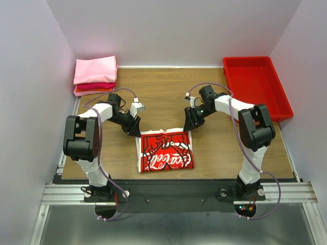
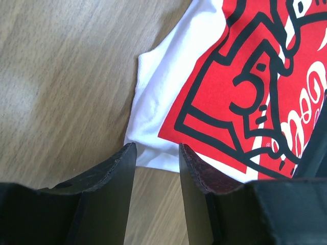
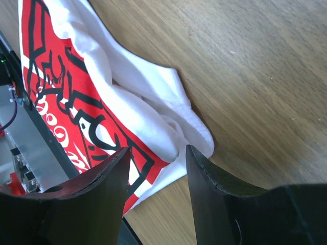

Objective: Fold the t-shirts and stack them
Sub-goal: Fold the tshirt

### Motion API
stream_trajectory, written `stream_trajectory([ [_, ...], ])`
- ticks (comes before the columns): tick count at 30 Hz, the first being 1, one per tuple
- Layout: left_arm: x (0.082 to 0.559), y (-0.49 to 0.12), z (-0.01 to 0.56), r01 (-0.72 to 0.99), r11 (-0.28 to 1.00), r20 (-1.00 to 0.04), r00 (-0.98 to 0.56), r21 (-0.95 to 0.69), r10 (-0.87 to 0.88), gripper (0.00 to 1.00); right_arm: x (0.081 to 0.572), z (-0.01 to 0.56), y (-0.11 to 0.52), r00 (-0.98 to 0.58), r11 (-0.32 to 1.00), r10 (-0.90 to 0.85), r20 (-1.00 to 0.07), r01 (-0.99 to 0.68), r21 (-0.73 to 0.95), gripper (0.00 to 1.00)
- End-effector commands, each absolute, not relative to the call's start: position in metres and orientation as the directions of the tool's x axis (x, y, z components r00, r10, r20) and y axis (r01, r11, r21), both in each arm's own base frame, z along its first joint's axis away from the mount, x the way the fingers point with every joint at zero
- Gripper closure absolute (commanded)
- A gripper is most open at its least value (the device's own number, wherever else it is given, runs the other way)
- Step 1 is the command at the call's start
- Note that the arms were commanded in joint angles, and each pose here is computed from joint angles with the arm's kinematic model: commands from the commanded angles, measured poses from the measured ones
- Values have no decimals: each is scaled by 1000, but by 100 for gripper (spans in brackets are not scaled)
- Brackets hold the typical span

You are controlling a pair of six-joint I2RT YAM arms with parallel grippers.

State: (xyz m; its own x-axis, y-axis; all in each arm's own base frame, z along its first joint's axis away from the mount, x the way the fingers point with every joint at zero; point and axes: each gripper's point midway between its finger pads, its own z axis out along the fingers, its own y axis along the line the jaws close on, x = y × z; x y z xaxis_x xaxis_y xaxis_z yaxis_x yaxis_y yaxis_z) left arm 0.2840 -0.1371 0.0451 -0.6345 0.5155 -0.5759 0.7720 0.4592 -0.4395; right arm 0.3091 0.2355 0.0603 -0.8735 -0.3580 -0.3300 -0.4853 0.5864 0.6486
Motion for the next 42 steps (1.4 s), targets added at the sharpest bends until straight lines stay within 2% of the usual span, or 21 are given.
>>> stream_trajectory([
  [1,299,-145,61,781,440,-619,-622,-443,480,50,322,60,240,-860,582,-348,-374,-511,633,47],
  [5,302,-148,61,778,430,-624,-626,-459,468,51,323,63,244,-858,565,-347,-379,-514,646,48],
  [7,303,-149,62,777,429,-626,-627,-460,465,58,322,65,245,-859,559,-345,-379,-512,652,51],
  [9,303,-150,62,777,426,-626,-627,-464,463,62,321,68,247,-857,550,-345,-383,-515,657,57],
  [10,302,-150,63,776,423,-625,-629,-468,463,68,321,69,247,-858,547,-344,-382,-514,661,59],
  [14,301,-153,67,778,405,-631,-628,-481,457,75,318,76,248,-853,535,-342,-394,-521,665,71],
  [17,298,-153,67,774,400,-626,-633,-491,456,74,318,78,248,-851,534,-341,-398,-524,663,76],
  [21,296,-153,63,764,398,-614,-645,-508,455,68,318,75,247,-852,537,-343,-395,-523,662,80],
  [23,296,-153,61,759,400,-606,-652,-514,456,61,319,74,247,-853,539,-343,-392,-521,662,80],
  [26,297,-153,57,752,403,-599,-659,-521,455,60,319,73,248,-854,537,-345,-391,-521,664,85],
  [27,297,-153,57,751,406,-598,-660,-521,455,61,319,73,248,-854,537,-345,-391,-521,664,85],
  [29,299,-153,56,751,412,-598,-660,-516,455,72,319,72,248,-855,537,-345,-388,-519,666,90],
  [30,301,-152,57,754,416,-602,-656,-508,454,82,320,72,249,-855,537,-344,-387,-517,666,93],
  [32,302,-151,57,753,428,-599,-658,-501,457,91,319,73,249,-855,537,-344,-388,-518,666,96],
  [33,302,-150,58,754,429,-599,-656,-497,459,100,320,74,248,-855,541,-342,-390,-518,662,98],
  [42,298,-133,82,776,480,-632,-620,-409,465,100,323,90,241,-840,576,-332,-428,-540,613,99],
])
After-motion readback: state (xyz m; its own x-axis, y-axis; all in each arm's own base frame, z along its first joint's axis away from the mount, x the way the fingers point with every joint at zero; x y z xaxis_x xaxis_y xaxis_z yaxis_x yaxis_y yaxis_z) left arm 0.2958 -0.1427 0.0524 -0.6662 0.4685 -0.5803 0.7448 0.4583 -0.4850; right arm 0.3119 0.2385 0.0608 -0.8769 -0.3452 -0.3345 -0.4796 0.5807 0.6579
